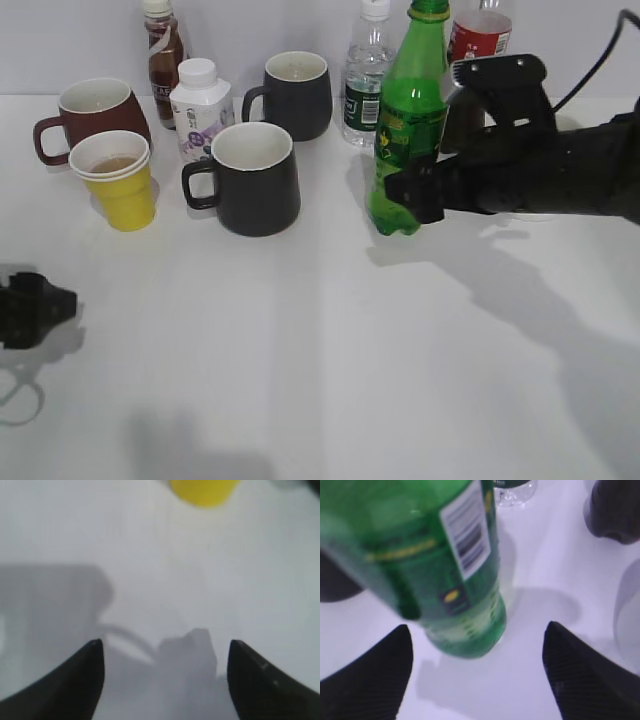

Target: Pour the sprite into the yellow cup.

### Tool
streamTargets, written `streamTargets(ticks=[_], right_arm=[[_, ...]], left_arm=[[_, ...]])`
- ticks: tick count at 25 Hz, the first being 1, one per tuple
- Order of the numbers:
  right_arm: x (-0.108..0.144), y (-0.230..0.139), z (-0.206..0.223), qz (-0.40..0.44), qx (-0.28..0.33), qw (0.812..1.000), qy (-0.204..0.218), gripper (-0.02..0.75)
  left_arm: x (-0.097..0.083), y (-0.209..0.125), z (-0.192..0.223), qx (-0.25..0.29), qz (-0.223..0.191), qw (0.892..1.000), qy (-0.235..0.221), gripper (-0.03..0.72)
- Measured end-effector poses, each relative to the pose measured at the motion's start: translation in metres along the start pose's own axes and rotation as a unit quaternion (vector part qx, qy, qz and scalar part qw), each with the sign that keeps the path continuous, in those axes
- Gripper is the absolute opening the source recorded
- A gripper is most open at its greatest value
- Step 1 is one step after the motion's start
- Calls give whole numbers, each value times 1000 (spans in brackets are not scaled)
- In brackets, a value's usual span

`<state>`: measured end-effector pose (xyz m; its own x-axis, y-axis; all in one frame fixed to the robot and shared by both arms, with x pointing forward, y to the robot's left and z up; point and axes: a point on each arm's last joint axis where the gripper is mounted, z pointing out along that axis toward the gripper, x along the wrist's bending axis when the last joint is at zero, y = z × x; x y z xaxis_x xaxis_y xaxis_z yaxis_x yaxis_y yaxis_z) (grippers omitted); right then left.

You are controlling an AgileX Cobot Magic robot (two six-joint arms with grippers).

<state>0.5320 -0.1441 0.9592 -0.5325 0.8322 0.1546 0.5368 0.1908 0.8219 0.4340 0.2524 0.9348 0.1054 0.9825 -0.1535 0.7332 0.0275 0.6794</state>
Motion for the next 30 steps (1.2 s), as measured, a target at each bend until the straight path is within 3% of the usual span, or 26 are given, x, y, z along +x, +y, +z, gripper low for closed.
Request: streamTargets(ticks=[8, 13, 16, 20, 24, 27, 30], right_arm=[[1, 0, -15, 27, 21, 999, -32, 594], [16, -5, -22, 4, 37, 999, -30, 575], [23, -7, -26, -13, 56, 997, -49, 575], [23, -8, -37, -33, 83, 991, -98, 573], [25, -8, -55, -91, 127, 978, -139, 547], [27, -16, -71, -89, 198, 966, -142, 521], [33, -26, -89, -73, 277, 951, -113, 502]], left_arm=[[-28, 10, -25, 135, 15, 990, 28, 582], [-31, 19, -58, 183, 0, 982, 47, 568], [-27, 18, -81, 194, -2, 980, 55, 566], [-21, 11, -110, 199, 25, 978, 56, 565], [-14, 3, -145, 162, 43, 985, 42, 565], [-9, -4, -162, 148, 67, 986, 33, 565], [-4, -12, -176, 133, 94, 986, 25, 565]])
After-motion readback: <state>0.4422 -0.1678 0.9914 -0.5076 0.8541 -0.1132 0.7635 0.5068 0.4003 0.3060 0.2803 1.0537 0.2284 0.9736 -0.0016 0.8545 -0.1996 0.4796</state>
